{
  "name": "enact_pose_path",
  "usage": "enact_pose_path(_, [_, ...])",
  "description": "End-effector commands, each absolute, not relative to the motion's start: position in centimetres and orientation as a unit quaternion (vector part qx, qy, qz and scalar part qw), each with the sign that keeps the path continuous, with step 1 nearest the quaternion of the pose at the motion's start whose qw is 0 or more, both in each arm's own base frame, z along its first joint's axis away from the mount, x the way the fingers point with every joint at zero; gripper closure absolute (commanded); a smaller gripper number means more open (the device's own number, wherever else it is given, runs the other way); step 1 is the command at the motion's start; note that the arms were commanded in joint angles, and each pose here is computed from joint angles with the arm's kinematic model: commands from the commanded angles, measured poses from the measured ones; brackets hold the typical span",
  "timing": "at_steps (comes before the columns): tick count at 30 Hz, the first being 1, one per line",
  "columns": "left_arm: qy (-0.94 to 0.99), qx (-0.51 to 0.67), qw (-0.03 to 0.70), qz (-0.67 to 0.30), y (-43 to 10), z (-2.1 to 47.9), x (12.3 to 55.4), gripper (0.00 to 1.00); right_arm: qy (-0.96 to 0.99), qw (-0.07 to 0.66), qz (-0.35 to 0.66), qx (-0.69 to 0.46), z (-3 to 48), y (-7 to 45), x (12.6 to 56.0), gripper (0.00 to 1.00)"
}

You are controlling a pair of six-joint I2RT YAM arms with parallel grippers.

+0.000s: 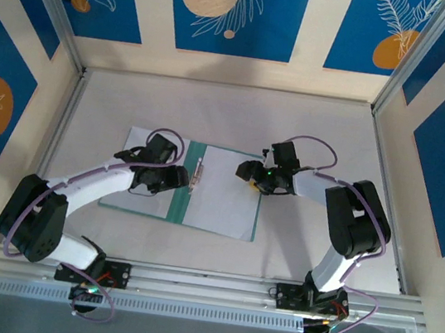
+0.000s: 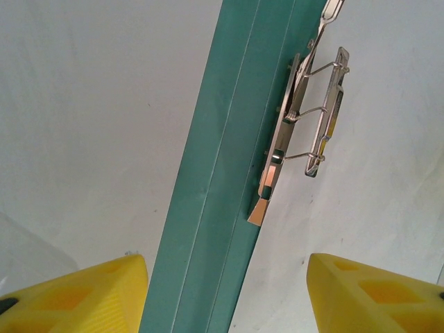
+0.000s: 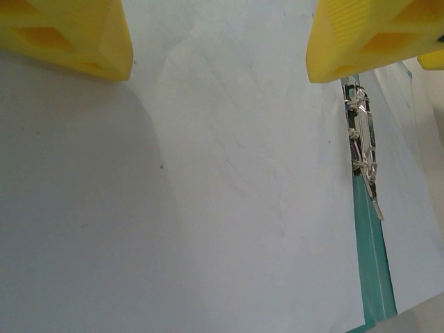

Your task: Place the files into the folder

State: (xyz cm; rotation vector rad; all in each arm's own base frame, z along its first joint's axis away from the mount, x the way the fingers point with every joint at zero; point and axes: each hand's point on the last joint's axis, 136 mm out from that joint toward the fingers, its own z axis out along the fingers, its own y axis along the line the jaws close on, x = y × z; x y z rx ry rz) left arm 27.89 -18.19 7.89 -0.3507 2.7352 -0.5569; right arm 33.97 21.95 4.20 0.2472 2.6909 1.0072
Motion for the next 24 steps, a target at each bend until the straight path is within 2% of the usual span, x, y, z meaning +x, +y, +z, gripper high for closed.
enact_pose_path(1, [0.959, -0.122, 0.159, -0.202, -18.1, 7.6, 27.9, 0.38, 0.931, 0.122, 0.336, 0.080, 3.6, 22.0, 34.1, 0.32])
enact_pose_path(24, [0.958, -0.120, 0.156, -0.207, -18.4, 7.7, 28.1, 0.38, 0.932, 0.127, 0.331, 0.074, 4.1, 21.9, 34.6, 0.32])
